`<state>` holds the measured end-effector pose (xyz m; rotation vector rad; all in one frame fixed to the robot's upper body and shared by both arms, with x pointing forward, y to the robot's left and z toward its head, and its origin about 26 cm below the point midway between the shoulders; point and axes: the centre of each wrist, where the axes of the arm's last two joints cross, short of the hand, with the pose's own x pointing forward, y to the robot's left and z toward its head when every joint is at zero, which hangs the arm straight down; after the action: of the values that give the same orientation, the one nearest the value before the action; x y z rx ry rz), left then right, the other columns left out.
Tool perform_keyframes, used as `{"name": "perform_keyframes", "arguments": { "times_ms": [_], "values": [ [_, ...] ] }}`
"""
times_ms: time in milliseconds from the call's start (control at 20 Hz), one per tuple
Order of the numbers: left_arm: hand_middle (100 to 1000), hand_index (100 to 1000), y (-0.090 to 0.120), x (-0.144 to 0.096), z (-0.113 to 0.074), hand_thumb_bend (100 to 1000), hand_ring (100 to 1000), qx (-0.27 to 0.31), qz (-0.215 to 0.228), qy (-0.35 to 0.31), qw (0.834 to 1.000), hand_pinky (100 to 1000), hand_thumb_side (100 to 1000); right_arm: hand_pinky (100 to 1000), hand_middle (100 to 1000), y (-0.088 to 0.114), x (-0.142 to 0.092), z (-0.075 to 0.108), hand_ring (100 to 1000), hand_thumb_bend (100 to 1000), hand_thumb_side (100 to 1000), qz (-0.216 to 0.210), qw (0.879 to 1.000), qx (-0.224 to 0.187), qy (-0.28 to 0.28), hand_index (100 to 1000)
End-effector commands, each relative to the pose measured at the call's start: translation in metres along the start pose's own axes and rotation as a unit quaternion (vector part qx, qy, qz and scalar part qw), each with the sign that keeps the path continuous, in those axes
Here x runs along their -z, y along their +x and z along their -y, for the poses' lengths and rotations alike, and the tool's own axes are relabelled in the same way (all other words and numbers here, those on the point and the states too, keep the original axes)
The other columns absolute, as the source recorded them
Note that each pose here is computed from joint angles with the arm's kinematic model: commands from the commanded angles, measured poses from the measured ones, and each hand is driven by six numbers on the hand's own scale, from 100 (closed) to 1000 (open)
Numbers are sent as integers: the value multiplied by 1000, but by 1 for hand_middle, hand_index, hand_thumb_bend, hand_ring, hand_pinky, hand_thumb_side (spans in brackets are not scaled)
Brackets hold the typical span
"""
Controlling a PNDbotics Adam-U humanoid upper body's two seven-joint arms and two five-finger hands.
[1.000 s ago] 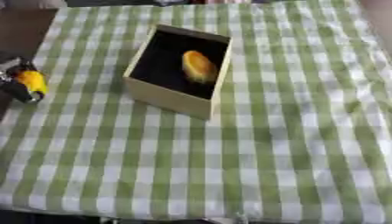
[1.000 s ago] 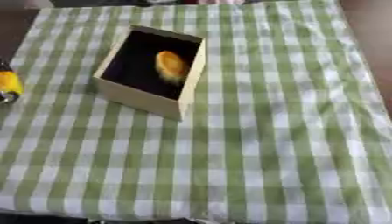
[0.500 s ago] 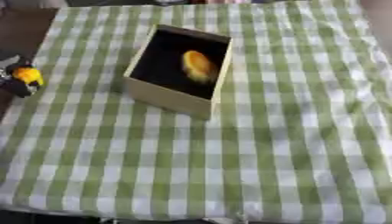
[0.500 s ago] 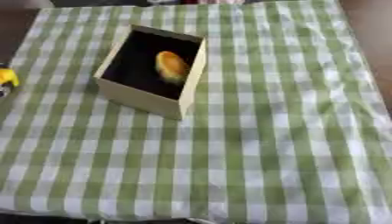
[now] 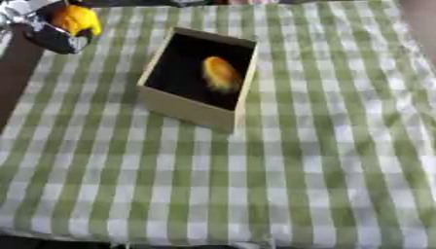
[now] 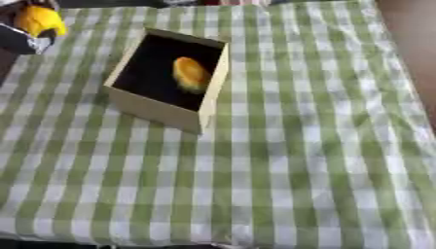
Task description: Pick up objects on the table and place them in the box.
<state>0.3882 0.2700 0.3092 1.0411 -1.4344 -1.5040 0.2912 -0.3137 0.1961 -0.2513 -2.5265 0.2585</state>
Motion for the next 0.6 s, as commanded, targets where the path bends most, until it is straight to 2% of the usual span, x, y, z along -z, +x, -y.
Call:
{"name": "perform_keyframes", "arguments": {
  "times_ms": [50, 350, 600],
  "values": [
    [528, 687, 35, -1, -24, 100, 554, 16, 68, 18, 997, 528, 125, 923, 690, 7, 6, 3, 831, 100, 618, 16, 1000, -5, 6, 900],
    [529, 689, 92, 16, -33, 100, 552, 6, 173, 0, 985, 527, 164, 923, 690, 7, 8, 2, 831, 100, 618, 19, 1000, -2, 6, 900],
    [528, 689, 133, 27, -21, 100, 550, -3, 241, -25, 970, 524, 188, 922, 693, 9, 12, 4, 830, 100, 618, 30, 1000, -1, -1, 899]
  ]
}}
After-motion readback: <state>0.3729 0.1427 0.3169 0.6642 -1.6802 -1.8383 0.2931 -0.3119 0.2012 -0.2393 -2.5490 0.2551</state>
